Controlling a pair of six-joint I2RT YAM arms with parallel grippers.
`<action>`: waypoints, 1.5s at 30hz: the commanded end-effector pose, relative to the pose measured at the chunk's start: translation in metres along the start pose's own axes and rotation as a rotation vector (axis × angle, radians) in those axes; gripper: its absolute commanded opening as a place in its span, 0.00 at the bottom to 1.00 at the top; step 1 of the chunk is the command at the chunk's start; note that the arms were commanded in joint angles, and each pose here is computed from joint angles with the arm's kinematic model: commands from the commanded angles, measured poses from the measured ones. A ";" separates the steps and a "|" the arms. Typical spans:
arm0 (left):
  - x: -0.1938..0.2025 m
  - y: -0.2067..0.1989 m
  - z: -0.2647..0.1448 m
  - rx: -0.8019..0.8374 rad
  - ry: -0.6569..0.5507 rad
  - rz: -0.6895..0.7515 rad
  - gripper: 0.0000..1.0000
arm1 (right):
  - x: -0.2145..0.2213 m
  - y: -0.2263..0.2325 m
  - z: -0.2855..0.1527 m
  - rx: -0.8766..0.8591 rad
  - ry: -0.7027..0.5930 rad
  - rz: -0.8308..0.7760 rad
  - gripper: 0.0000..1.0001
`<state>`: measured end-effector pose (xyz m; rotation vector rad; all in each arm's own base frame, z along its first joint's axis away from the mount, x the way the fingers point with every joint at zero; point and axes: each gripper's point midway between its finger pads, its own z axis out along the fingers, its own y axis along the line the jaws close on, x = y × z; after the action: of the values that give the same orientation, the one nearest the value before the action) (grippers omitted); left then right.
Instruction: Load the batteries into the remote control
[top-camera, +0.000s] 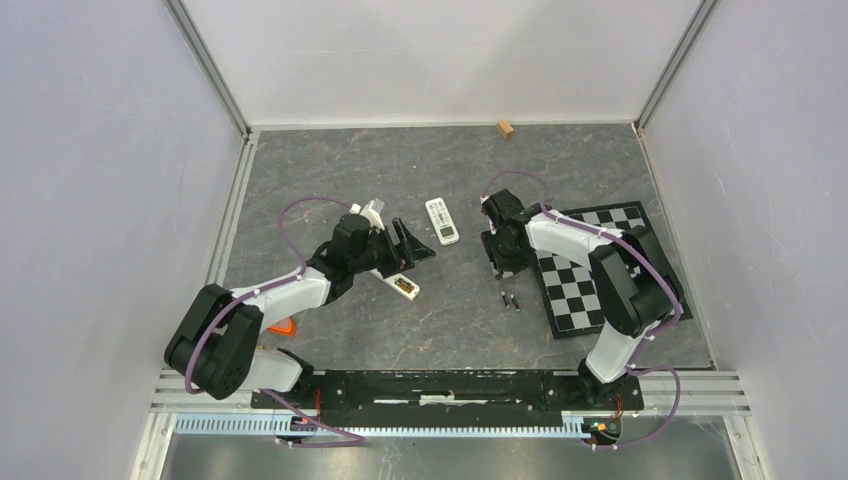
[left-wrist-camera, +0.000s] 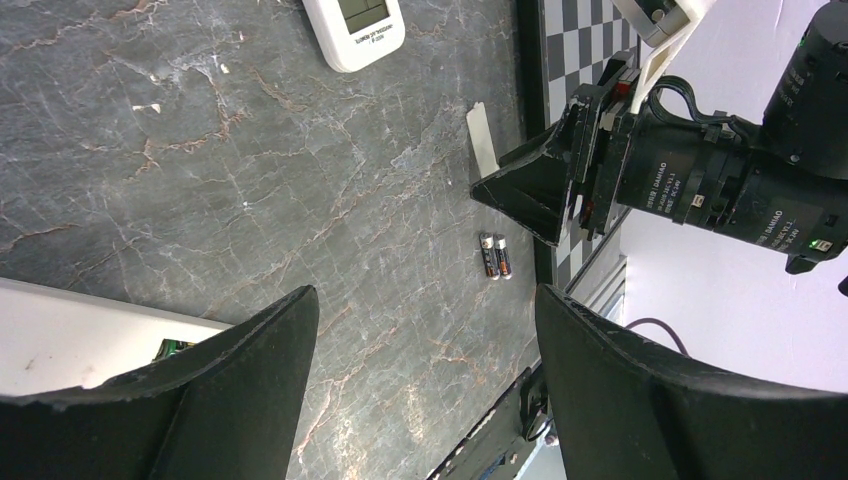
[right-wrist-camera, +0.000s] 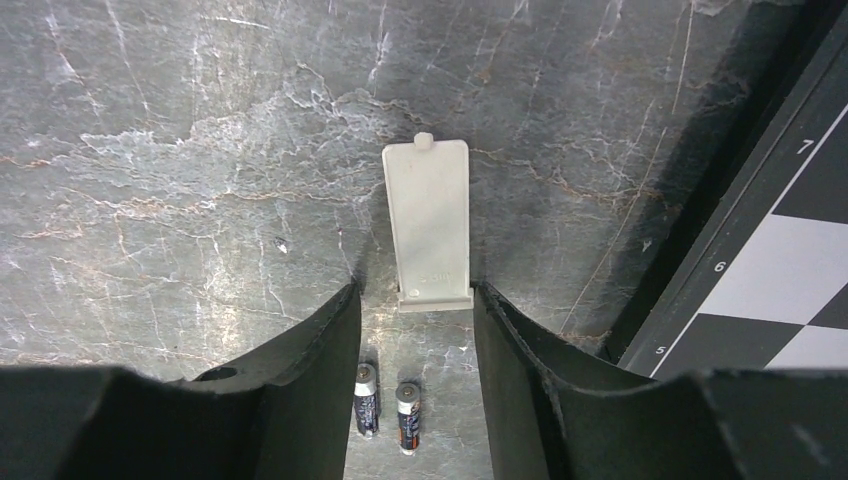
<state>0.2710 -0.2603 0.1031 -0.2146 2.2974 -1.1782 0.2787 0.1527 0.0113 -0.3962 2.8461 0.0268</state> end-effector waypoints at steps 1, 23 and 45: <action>-0.011 -0.023 0.003 0.069 -0.019 0.012 0.85 | 0.043 -0.015 0.021 0.054 0.150 -0.047 0.50; 0.006 -0.040 0.048 0.106 0.078 -0.058 0.84 | 0.014 -0.006 0.006 0.003 -0.005 -0.004 0.34; 0.048 -0.053 0.119 0.109 0.199 -0.131 0.79 | 0.000 0.015 -0.027 -0.154 -0.138 -0.021 0.36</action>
<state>0.2797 -0.3733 0.0513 -0.2296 2.4806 -1.3698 0.2609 0.1557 0.0207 -0.4265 2.7821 0.1771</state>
